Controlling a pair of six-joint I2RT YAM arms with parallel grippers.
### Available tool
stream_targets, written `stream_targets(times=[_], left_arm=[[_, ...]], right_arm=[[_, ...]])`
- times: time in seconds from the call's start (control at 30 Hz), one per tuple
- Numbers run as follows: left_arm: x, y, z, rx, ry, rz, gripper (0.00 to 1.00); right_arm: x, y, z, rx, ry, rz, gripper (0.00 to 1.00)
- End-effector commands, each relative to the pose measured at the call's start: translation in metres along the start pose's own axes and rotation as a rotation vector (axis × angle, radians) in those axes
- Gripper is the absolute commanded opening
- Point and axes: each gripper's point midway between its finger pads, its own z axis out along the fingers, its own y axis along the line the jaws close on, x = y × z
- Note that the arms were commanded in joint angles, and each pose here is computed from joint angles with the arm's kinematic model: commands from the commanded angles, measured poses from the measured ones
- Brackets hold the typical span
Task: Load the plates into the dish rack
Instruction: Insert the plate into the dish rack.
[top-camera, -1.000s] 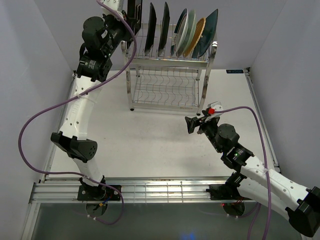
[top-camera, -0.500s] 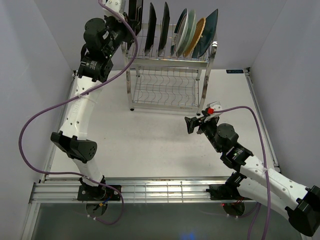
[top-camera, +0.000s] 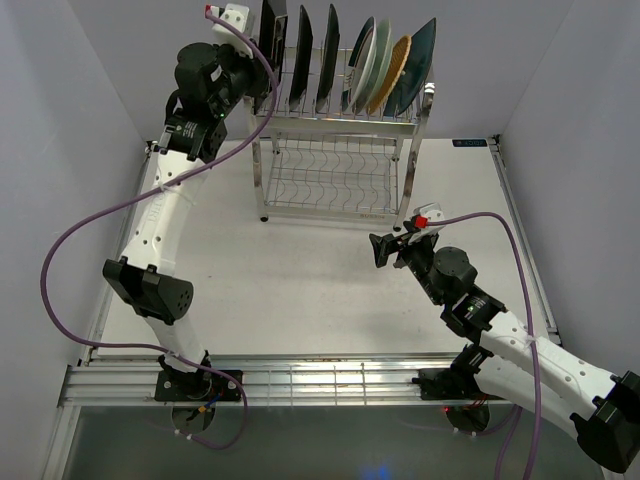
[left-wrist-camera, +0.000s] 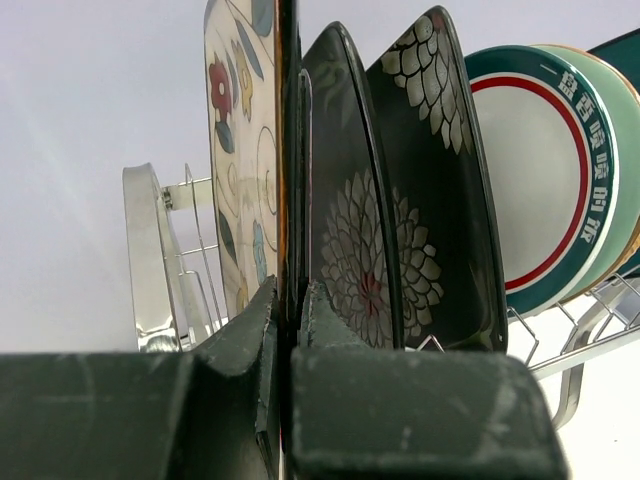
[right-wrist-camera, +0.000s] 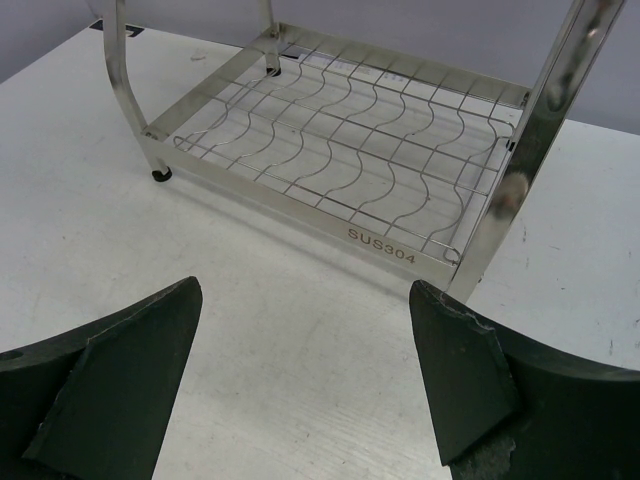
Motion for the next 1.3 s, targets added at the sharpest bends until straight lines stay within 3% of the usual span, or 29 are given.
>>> stream_targets(times=[0.0,0.07,0.33,0.47,0.5,0.6,0.67,0.73,1.13,1.2,1.23,1.27], left_arm=[[-0.110,0.001,-0.033,0.005,-0.308,0.045,0.00],[-0.092,0.006,-0.019,-0.001,-0.248,0.030,0.00],[-0.081,0.013,-0.008,0.008,-0.225,0.002,0.01],[-0.078,0.012,-0.003,0.017,-0.217,-0.003,0.23],[-0.076,0.013,-0.002,0.019,-0.213,-0.004,0.33],[-0.077,0.011,-0.002,0.024,-0.218,-0.005,0.40],[-0.079,0.011,-0.002,0.024,-0.222,-0.004,0.57],[-0.081,0.010,-0.003,0.030,-0.228,-0.001,0.64],[-0.093,0.014,-0.026,-0.013,-0.246,0.023,0.96],[-0.111,0.012,-0.051,-0.026,-0.283,0.035,0.98],[-0.092,0.014,-0.051,-0.031,-0.240,0.031,0.98],[-0.109,0.010,-0.075,-0.033,-0.278,0.037,0.98]], right_arm=[[-0.014,0.001,0.001,-0.002,-0.041,0.016,0.90],[-0.013,0.001,0.001,-0.002,-0.039,0.016,0.90],[-0.013,0.001,0.001,-0.002,-0.038,0.017,0.90],[-0.014,0.001,0.000,-0.002,-0.039,0.017,0.90],[-0.015,0.001,0.000,-0.004,-0.042,0.018,0.90],[-0.015,0.001,0.000,-0.004,-0.042,0.020,0.90],[-0.014,0.001,0.000,-0.005,-0.041,0.018,0.90],[-0.015,0.002,0.000,-0.007,-0.041,0.019,0.90],[-0.015,0.001,0.000,-0.004,-0.041,0.019,0.90],[-0.014,0.000,0.000,0.004,-0.040,0.017,0.90],[-0.014,-0.001,-0.001,0.007,-0.043,0.021,0.90],[-0.015,-0.003,-0.001,0.015,-0.049,0.025,0.90]])
